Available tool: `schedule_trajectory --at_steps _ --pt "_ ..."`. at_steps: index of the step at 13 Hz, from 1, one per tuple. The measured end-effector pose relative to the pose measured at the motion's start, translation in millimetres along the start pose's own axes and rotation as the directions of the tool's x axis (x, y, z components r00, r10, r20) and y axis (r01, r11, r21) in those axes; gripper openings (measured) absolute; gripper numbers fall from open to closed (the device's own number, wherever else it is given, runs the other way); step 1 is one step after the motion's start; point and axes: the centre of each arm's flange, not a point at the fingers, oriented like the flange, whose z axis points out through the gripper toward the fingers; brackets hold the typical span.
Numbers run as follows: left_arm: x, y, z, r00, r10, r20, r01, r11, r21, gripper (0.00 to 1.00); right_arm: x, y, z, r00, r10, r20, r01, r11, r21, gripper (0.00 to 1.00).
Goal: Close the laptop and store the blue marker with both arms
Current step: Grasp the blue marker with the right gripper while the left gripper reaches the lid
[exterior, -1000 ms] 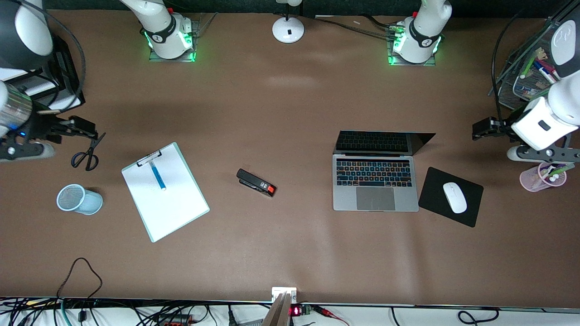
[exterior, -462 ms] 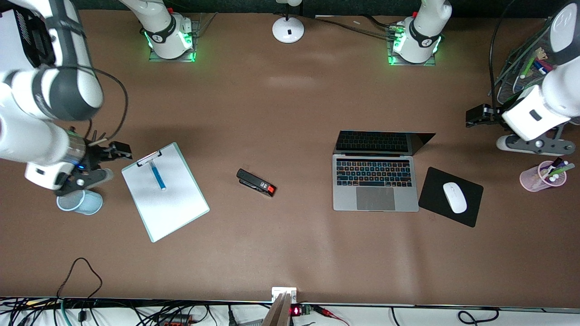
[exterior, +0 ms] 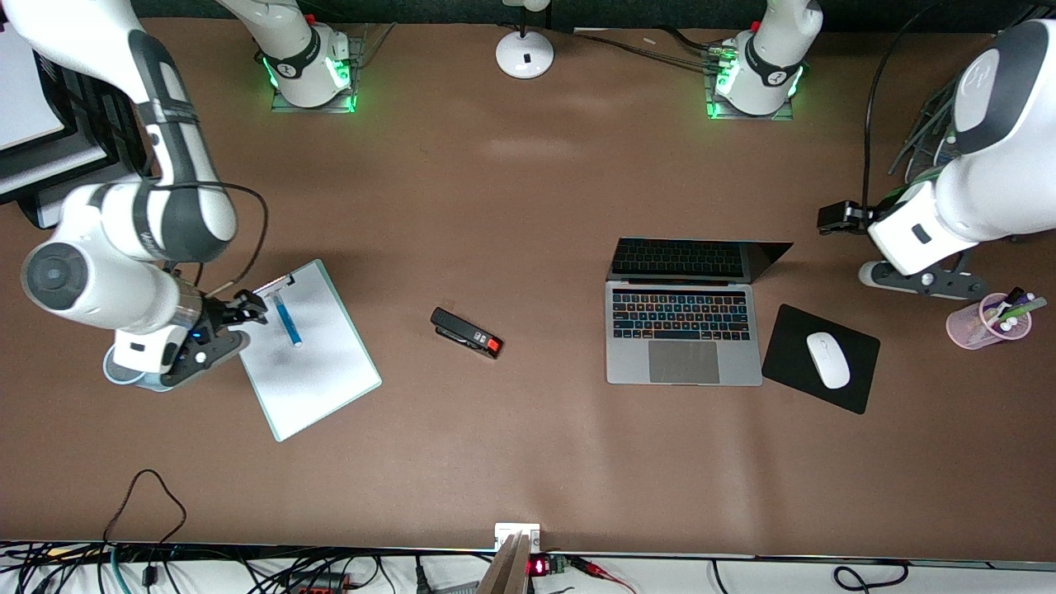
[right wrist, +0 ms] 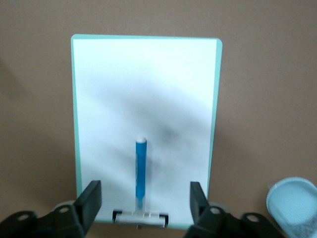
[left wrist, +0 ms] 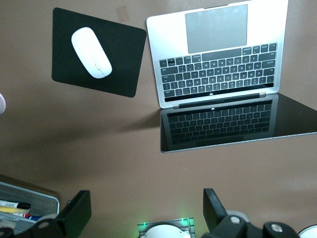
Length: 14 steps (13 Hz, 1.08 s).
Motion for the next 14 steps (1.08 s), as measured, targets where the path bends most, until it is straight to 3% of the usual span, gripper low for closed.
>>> schedule_trajectory --at_steps 2,3,4,8,14 --pt "4 17 7 1.0 0.007 0.013 -0.007 1.0 0.006 1.0 -3 -6 18 1.0 -0.01 -0.018 0.01 1.0 -0.011 0.73" --pt "4 28 7 1.0 0.005 0.014 -0.005 1.0 0.01 1.0 -5 -8 26 1.0 -0.02 -0.024 0.02 1.0 -0.015 0.59" --pt "3 37 7 1.0 0.009 0.013 -0.009 1.0 0.013 1.0 -6 -10 34 0.999 -0.031 -0.028 0.03 0.999 -0.018 0.52" --pt "-9 69 3 0.999 0.051 0.01 -0.052 0.998 0.025 1.0 -4 -12 59 0.999 -0.042 -0.032 0.041 0.999 -0.021 0.45" --pt "-30 93 26 0.998 0.016 0.057 -0.019 0.998 0.053 0.89 0 -17 95 0.998 -0.055 -0.025 0.055 0.998 -0.018 0.39"
